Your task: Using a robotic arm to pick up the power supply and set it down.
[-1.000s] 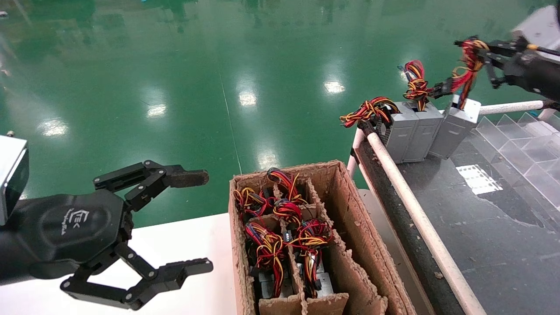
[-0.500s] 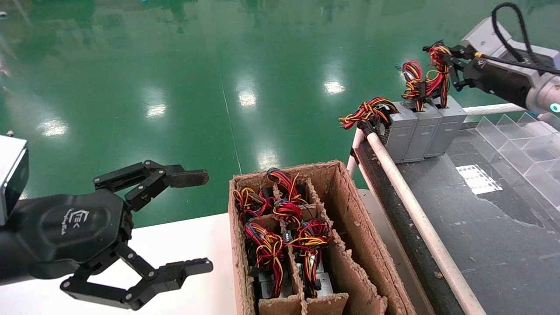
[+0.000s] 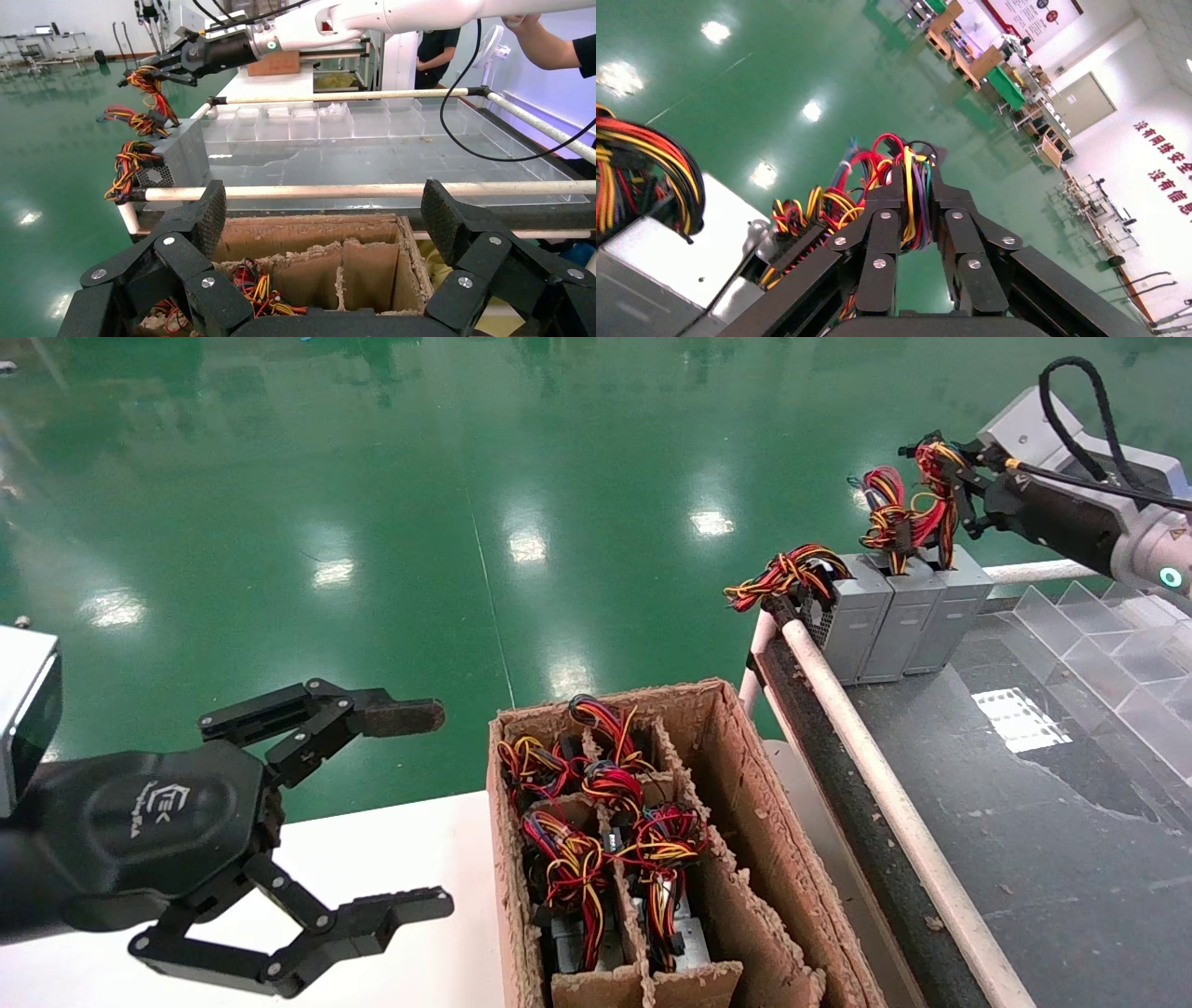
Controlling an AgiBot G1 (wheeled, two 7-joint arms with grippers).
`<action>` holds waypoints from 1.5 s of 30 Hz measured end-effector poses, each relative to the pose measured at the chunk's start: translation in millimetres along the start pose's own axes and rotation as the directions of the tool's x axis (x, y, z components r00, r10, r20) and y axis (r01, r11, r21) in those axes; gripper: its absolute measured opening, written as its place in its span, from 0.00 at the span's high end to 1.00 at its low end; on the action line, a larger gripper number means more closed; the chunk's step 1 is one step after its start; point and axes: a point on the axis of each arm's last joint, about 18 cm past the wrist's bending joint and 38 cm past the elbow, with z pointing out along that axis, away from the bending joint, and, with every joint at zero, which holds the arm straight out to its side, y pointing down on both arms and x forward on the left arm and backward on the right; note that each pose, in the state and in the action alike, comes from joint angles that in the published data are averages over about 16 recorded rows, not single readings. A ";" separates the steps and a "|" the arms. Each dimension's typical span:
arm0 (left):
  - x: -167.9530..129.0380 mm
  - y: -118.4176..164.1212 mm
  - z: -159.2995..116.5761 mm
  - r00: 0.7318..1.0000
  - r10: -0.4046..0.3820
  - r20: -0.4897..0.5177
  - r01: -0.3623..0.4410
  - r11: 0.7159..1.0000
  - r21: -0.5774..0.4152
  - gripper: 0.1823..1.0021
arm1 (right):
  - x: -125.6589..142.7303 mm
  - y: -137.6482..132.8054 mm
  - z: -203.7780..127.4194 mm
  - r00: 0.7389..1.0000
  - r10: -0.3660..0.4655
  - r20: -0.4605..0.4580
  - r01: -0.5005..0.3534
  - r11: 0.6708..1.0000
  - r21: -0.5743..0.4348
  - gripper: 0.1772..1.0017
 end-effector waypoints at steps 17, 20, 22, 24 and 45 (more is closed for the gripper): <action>0.0 0.0 0.0 1.000 0.000 0.000 0.000 1.000 0.000 0.00 | 1.0 15.8 -10.7 0.991 0.133 0.012 -0.133 0.991 -0.012 0.67; 0.0 0.0 0.0 1.000 0.000 0.000 0.000 1.000 0.000 0.00 | 5.0 15.0 -14.1 0.977 0.213 0.009 -0.213 0.977 0.006 0.59; 0.0 0.0 0.0 1.000 0.000 0.000 0.000 1.000 0.000 0.00 | 7.9 14.2 -16.7 0.963 0.268 0.009 -0.268 0.963 0.021 0.54; 0.0 0.0 0.0 1.000 0.000 0.000 0.000 1.000 0.000 0.00 | 11.1 13.1 -19.5 0.947 0.321 0.010 -0.321 0.946 0.040 0.49; 0.0 0.1 -0.1 1.000 0.000 0.000 0.000 1.000 0.000 0.00 | 16.3 -11.2 -64.3 0.877 0.445 0.182 -0.480 0.837 0.263 0.05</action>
